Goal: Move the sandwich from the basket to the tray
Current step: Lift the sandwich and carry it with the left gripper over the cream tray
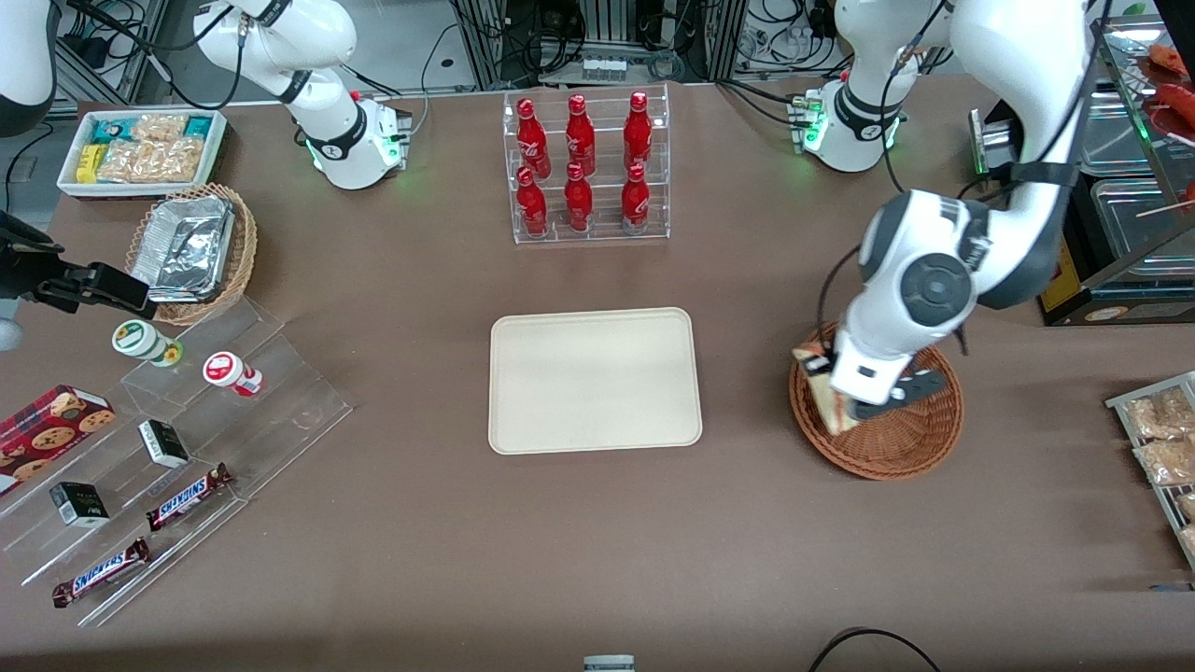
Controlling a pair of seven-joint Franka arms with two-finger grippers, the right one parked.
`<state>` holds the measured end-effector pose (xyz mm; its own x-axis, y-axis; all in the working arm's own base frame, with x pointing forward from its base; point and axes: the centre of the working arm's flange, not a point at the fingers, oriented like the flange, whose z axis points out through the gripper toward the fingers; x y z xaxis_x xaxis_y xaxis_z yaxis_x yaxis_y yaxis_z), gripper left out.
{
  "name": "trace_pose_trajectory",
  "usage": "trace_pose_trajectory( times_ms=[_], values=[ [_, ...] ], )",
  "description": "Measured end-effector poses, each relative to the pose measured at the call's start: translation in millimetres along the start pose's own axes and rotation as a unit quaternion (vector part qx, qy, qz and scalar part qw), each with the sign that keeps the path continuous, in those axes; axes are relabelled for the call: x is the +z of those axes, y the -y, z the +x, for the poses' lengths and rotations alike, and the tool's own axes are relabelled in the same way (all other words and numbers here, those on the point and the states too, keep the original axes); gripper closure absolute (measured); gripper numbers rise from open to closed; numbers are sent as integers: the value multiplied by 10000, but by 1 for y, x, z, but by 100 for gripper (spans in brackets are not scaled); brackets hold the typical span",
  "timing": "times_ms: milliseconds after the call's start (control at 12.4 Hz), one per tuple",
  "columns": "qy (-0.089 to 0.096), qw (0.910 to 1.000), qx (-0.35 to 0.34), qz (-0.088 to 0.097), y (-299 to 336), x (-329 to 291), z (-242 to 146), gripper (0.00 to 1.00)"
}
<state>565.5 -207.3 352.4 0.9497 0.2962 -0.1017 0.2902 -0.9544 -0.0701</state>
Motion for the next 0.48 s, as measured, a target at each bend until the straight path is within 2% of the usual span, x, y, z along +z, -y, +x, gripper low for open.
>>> trace_pose_trajectory(
  times_ms=[241,482],
  values=[
    [54,9979,647,-80,-61,2,-43,85],
    [169,9950,974,-146,-127,21,-74,85]
  ],
)
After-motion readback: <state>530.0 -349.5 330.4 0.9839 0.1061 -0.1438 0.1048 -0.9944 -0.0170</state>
